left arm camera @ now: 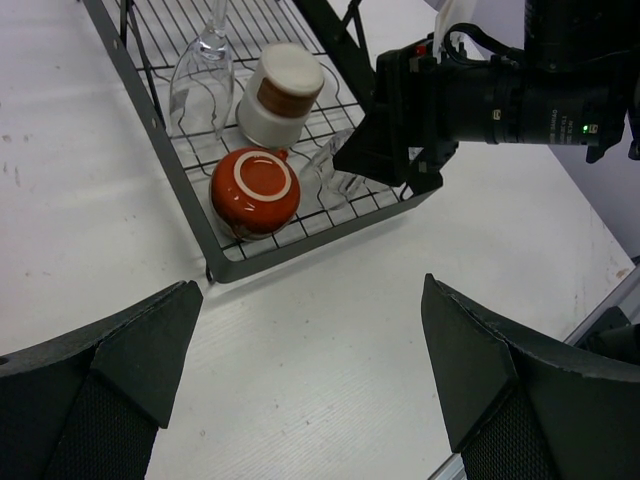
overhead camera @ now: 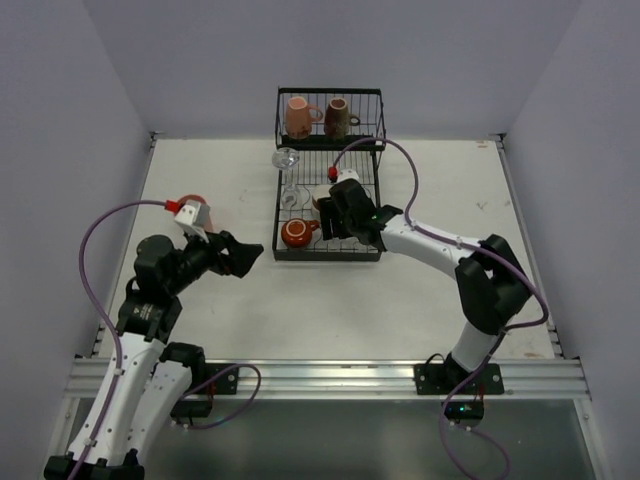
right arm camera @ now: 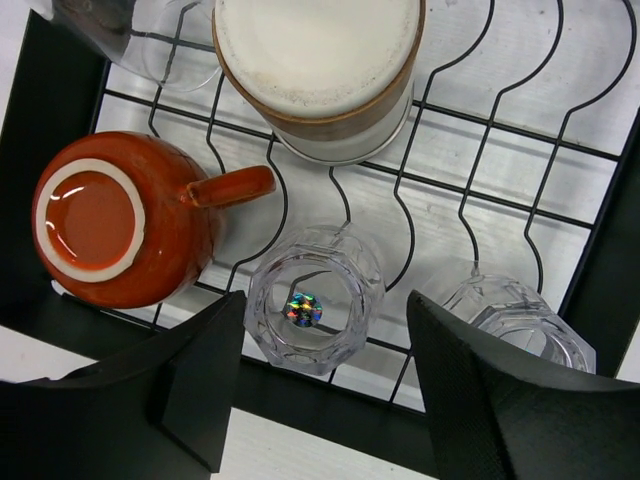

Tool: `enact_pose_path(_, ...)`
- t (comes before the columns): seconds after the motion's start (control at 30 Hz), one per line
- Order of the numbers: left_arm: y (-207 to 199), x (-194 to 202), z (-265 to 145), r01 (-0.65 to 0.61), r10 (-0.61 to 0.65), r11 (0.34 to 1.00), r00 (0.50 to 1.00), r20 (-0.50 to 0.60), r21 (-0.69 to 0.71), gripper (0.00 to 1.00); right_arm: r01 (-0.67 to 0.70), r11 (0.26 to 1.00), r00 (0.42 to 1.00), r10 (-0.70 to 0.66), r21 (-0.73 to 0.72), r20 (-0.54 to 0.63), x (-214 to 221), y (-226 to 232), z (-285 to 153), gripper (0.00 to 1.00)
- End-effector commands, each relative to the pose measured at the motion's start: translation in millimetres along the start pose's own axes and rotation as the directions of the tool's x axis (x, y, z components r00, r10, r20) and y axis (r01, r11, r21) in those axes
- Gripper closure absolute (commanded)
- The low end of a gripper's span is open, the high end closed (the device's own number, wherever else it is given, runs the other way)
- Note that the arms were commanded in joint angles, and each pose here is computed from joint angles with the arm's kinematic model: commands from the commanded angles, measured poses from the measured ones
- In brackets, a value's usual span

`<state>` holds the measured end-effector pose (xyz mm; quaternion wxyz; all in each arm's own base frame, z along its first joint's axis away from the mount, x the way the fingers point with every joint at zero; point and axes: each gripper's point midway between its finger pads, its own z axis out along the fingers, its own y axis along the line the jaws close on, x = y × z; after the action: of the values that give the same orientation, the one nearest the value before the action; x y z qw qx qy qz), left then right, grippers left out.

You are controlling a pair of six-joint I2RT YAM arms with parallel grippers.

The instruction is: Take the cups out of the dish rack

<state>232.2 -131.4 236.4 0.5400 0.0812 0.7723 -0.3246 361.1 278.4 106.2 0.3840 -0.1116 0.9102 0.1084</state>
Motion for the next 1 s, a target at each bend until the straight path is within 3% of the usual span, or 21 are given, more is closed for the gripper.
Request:
enact_pose_path(0.0, -4.4, -4.2, 3.0, -0.026, 0.026, 0.999, 1.0, 0.015, 0.032, 0.0, 0.012, 1.0, 0.999, -0.012, 0.017, 0.039, -16.7, 1.8, 4.8, 0.34)
enact_pose_path(0.27, -11.8, -3.0, 11.7, 0.038, -0.038, 0.995, 0.999, -0.003, 0.088, 0.04, -0.009, 1.0, 0.994, 0.006, 0.019, 0.108, -32.3, -1.0, -8.2, 0.61)
enact_pose_path(0.4, -26.3, -5.2, 16.1, 0.091, -0.089, 0.981, 0.996, -0.016, 0.173, 0.09, -0.064, 0.997, 0.961, 0.072, -0.041, 0.268, -70.5, -0.3, -60.0, 0.65)
enact_pose_path(0.5, -39.5, -15.1, 19.2, 0.132, -0.136, 0.96, 0.991, -0.002, 0.247, 0.15, -0.107, 0.977, 0.909, 0.172, -0.185, 0.379, -93.1, 7.8, -117.2, 0.66)
enact_pose_path(0.57, -48.4, -21.4, 21.9, 0.178, -0.19, 0.938, 0.982, 0.011, 0.297, 0.19, -0.121, 0.946, 0.871, 0.246, -0.3, 0.425, -96.7, 13.2, -152.7, 0.66)
enact_pose_path(0.67, -67.9, -25.5, 23.8, 0.237, -0.262, 0.891, 0.965, 0.013, 0.387, 0.25, -0.121, 0.844, 0.833, 0.373, -0.523, 0.409, -90.8, 36.5, -192.2, 0.66)
enact_pose_path(0.7, -77.4, -23.5, 26.3, 0.27, -0.292, 0.873, 0.956, -0.008, 0.407, 0.26, -0.136, 0.796, 0.846, 0.403, -0.589, 0.349, -76.3, 46.0, -195.9, 0.67)
enact_pose_path(0.83, -110.3, -29.8, 31.8, 0.276, -0.311, 0.83, 0.95, -0.009, 0.485, 0.25, -0.123, 0.682, 0.817, 0.482, -0.721, 0.317, -74.5, 59.2, -227.6, 0.68)
enact_pose_path(0.97, -133.9, -39.2, 34.2, 0.28, -0.334, 0.783, 0.943, -0.004, 0.555, 0.25, -0.114, 0.628, 0.827, 0.489, -0.77, 0.276, -68.5, 67.3, -241.2, 0.68)
